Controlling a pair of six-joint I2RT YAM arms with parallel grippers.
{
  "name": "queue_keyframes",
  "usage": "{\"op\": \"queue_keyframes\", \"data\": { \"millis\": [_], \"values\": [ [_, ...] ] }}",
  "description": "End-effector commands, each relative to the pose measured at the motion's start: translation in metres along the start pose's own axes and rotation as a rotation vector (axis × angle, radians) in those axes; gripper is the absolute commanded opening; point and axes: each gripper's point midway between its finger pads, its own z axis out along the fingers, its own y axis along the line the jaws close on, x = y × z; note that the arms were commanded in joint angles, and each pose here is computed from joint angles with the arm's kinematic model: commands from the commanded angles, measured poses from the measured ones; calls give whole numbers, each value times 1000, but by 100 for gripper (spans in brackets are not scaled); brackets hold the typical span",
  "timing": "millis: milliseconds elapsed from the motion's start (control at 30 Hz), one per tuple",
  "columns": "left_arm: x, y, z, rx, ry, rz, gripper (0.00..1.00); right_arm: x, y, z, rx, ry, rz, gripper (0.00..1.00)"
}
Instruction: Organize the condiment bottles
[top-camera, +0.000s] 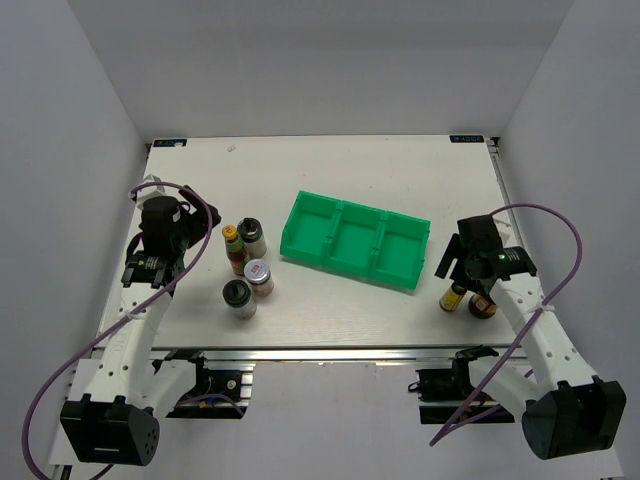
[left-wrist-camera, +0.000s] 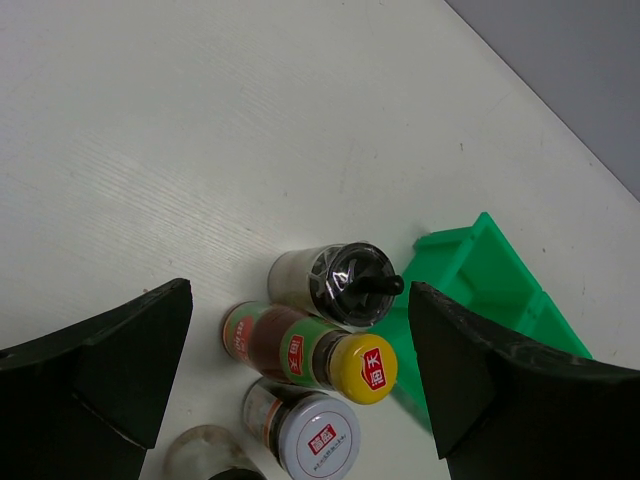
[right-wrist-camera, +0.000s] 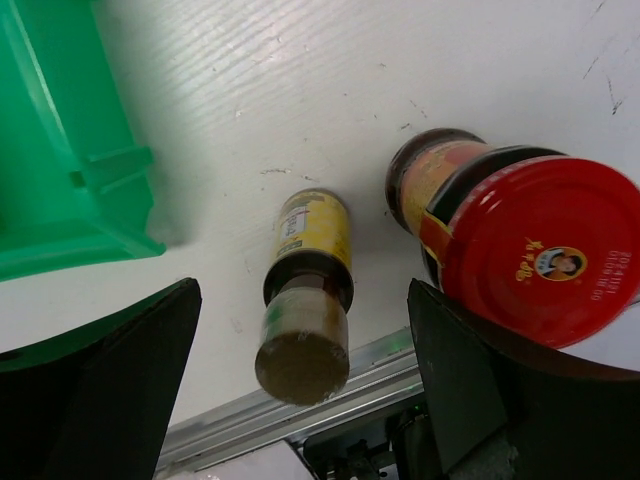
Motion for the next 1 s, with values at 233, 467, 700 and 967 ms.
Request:
{"op": "queue_keyframes", "data": {
  "millis": [233, 467, 700, 967],
  "values": [
    [-13, 12, -6, -49, -83, -28, 98, 17, 4, 29, 13, 39, 19, 84],
    [-11, 13, -7, -53, -80, -27, 98, 14, -1, 41, 69, 29, 18, 76],
    [-11, 14, -7, -59, -78, -28, 98, 14, 6, 43, 39, 34, 8, 48],
    [-14, 12, -12, -43, -94, -33, 98, 1, 6, 33, 22, -21, 1, 29]
  ]
}}
